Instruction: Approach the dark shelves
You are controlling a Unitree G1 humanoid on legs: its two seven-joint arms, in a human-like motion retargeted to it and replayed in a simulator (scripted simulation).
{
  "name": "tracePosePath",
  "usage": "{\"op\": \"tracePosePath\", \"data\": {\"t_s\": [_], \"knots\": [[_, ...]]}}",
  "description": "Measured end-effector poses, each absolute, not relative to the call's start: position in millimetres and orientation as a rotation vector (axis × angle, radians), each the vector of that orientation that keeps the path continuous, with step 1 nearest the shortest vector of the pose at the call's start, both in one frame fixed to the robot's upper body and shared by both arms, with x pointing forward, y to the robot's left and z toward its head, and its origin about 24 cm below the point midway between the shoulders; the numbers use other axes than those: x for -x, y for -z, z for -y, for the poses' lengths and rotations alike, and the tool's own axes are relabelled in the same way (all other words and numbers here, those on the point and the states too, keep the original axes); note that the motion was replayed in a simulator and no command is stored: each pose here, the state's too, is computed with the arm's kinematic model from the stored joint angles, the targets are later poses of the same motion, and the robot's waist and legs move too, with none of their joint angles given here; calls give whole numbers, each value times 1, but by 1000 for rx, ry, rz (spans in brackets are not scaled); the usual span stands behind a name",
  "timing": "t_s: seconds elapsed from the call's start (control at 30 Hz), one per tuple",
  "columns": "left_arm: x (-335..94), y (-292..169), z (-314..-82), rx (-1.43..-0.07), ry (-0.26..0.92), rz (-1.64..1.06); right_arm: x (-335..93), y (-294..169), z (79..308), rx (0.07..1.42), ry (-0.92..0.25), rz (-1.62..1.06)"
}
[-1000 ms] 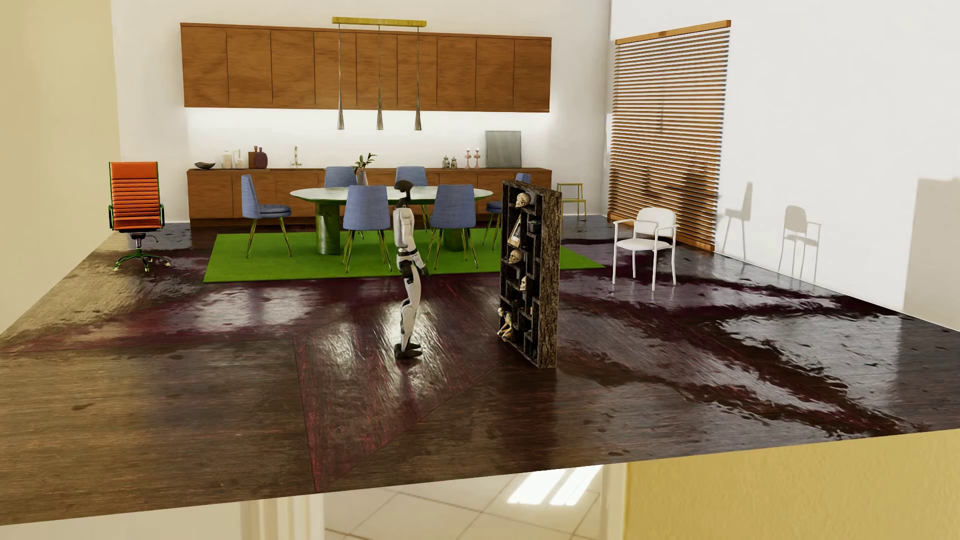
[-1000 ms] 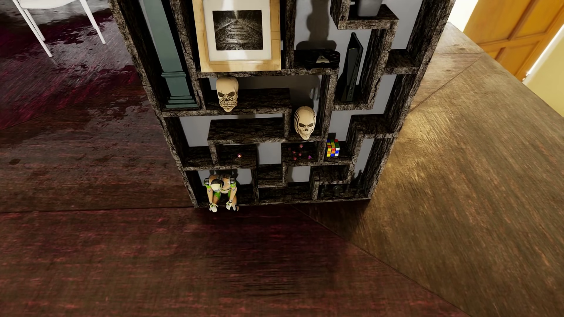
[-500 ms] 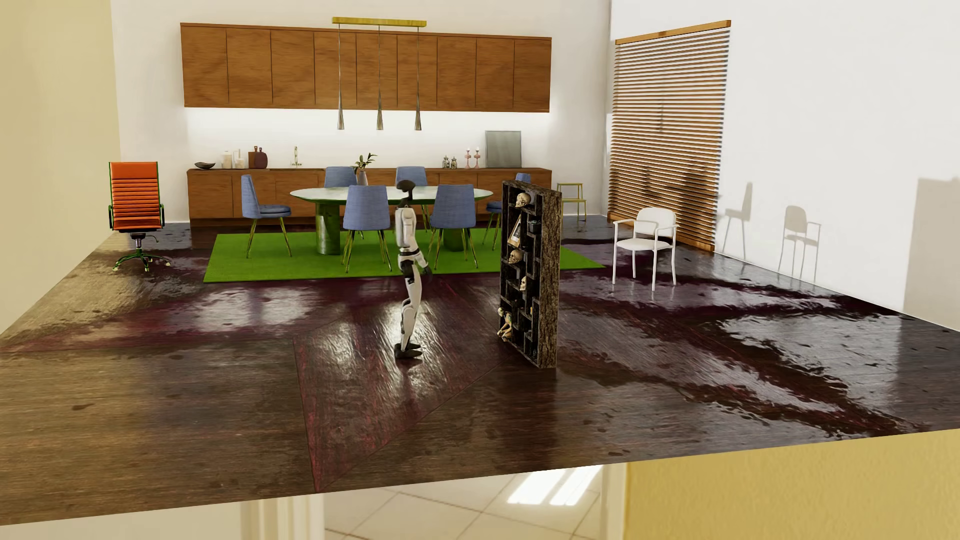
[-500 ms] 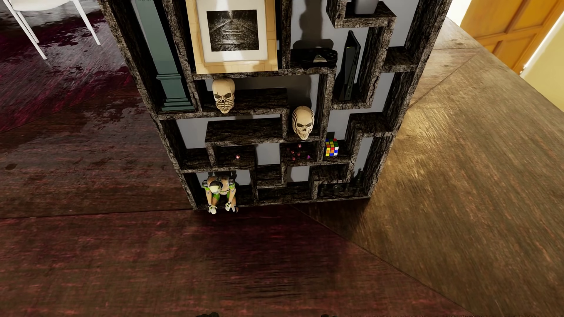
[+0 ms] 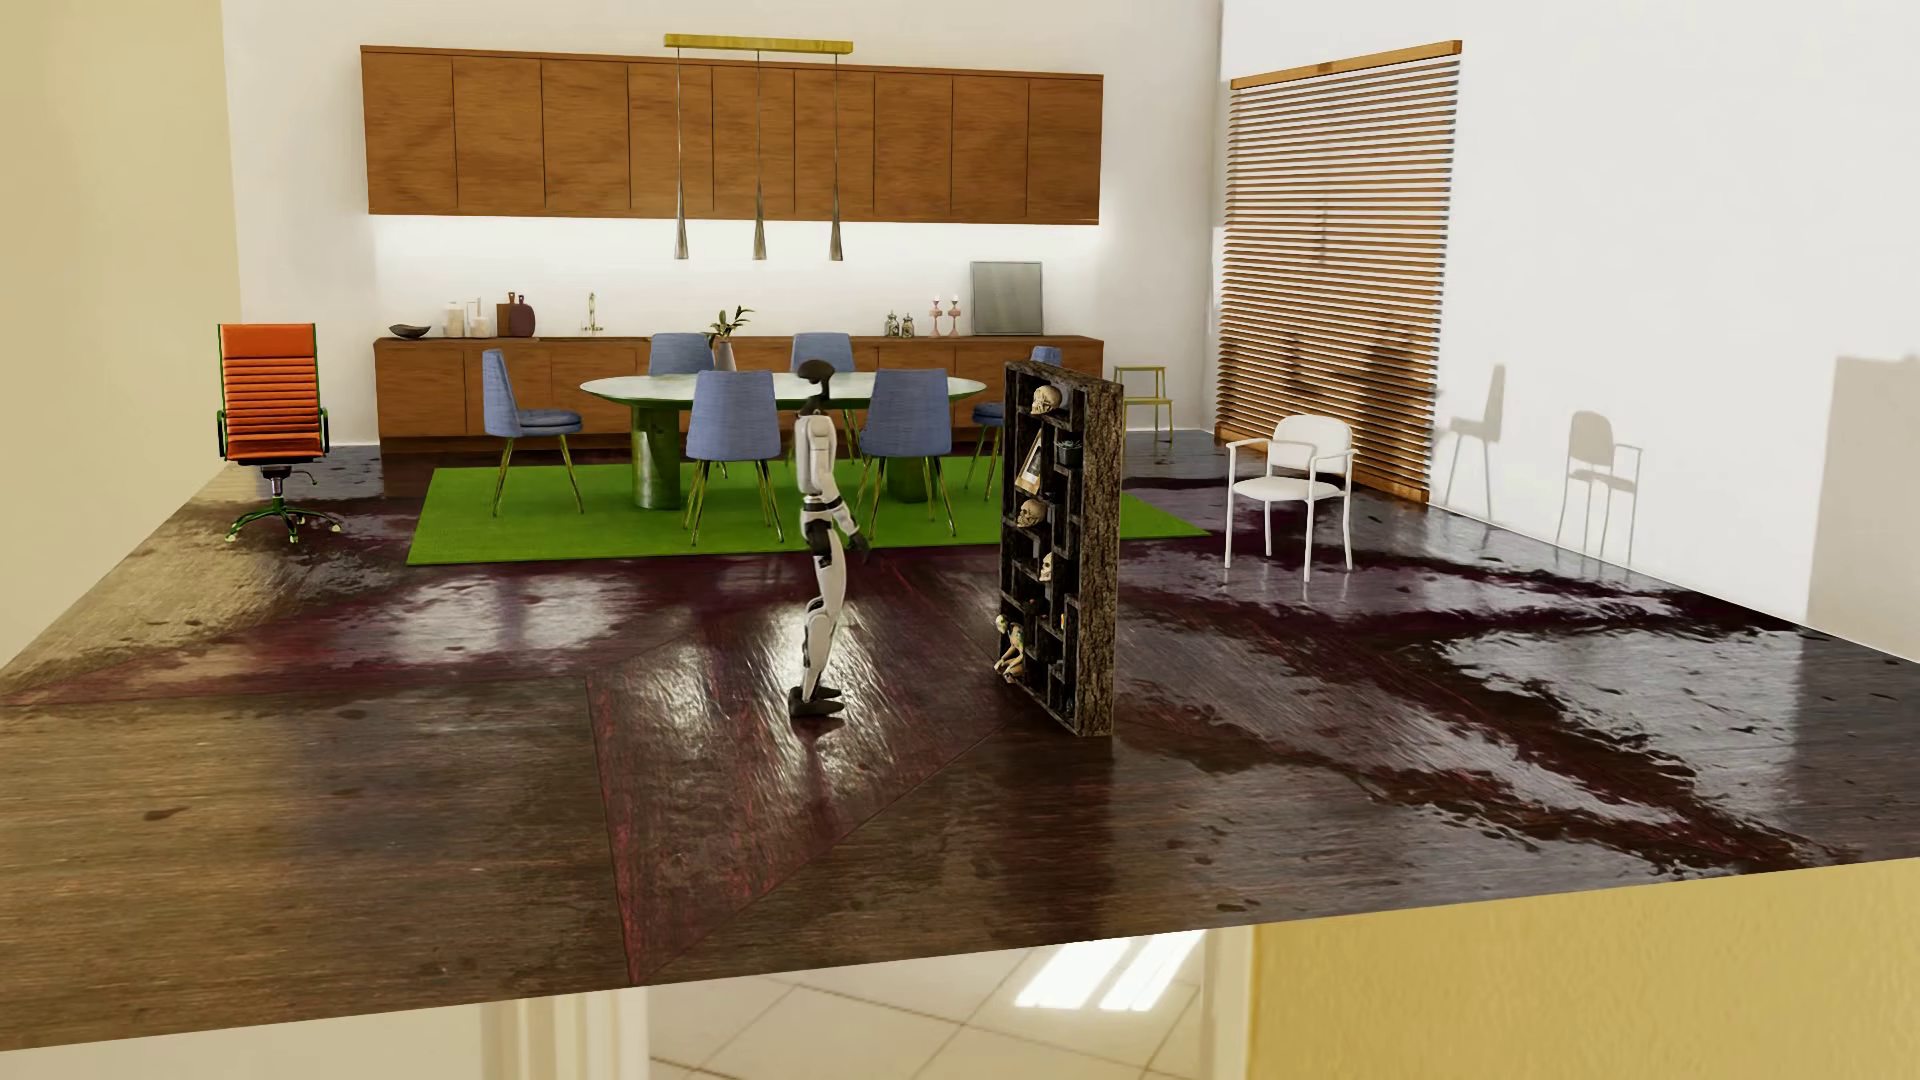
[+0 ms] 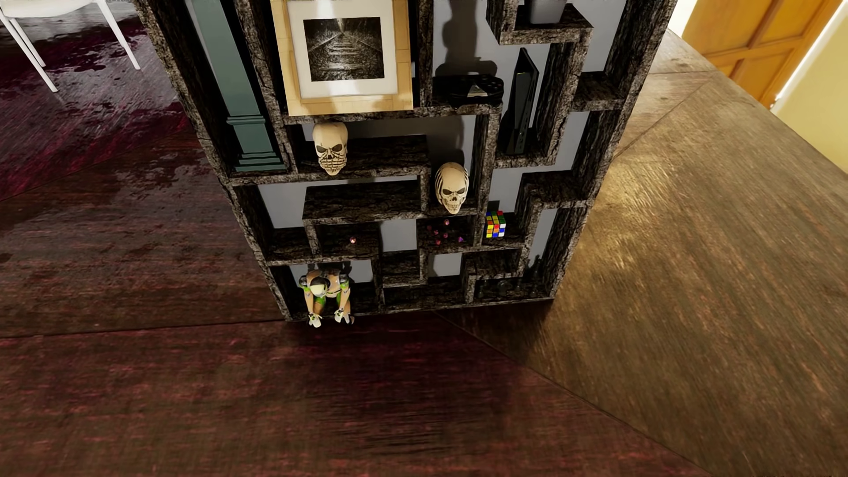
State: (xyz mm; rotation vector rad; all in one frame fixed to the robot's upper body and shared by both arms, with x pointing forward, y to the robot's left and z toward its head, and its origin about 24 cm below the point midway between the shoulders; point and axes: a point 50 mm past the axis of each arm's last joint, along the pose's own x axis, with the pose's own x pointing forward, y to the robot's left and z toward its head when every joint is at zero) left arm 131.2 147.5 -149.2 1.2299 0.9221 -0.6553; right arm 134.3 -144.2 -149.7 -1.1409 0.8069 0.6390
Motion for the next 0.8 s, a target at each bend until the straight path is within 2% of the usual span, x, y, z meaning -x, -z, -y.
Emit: {"op": "tracePosePath", "data": {"t_s": [0.27, 0.8], "knots": [[-127, 151, -149, -1224, 661, -929, -124, 153, 146, 1129, -641, -844], [-133, 149, -144, -1239, 683, -885, -131, 150, 141, 1174, -700, -777]]}}
